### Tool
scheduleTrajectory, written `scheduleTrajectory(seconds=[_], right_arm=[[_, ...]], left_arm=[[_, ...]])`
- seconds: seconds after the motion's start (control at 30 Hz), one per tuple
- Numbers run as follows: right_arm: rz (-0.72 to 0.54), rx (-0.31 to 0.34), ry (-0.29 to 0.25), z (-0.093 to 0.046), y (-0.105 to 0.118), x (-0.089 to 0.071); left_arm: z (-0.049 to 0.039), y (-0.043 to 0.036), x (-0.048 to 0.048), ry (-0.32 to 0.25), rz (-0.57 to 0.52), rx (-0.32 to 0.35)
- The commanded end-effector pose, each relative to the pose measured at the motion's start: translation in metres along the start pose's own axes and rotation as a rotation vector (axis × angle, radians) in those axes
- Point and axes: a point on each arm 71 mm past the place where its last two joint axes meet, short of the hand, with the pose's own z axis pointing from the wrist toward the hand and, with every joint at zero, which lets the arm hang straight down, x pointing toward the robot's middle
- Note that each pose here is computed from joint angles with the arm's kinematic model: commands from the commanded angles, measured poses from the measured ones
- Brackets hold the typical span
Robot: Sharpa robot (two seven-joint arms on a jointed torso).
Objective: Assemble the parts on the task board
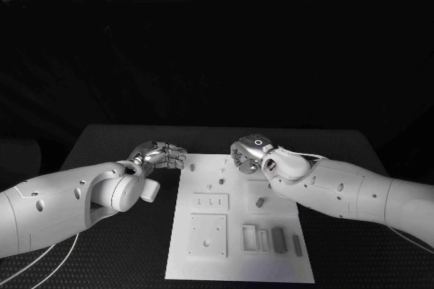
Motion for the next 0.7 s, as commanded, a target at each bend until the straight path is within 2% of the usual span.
scheduleTrajectory(seconds=[0.03, 0.3, 0.7], right_arm=[[-0.020, -0.004, -0.023, 0.004, 0.005, -0.001], [-0.043, -0.006, -0.030, 0.015, 0.014, 0.000], [-0.055, -0.011, -0.028, 0.022, 0.020, 0.001]], left_arm=[[0.0019, -0.0041, 0.0050, 0.019, 0.001, 0.017], [0.0040, -0.0080, 0.0083, 0.024, 0.002, 0.023], [0.0059, -0.0148, 0.0115, 0.032, 0.005, 0.032]])
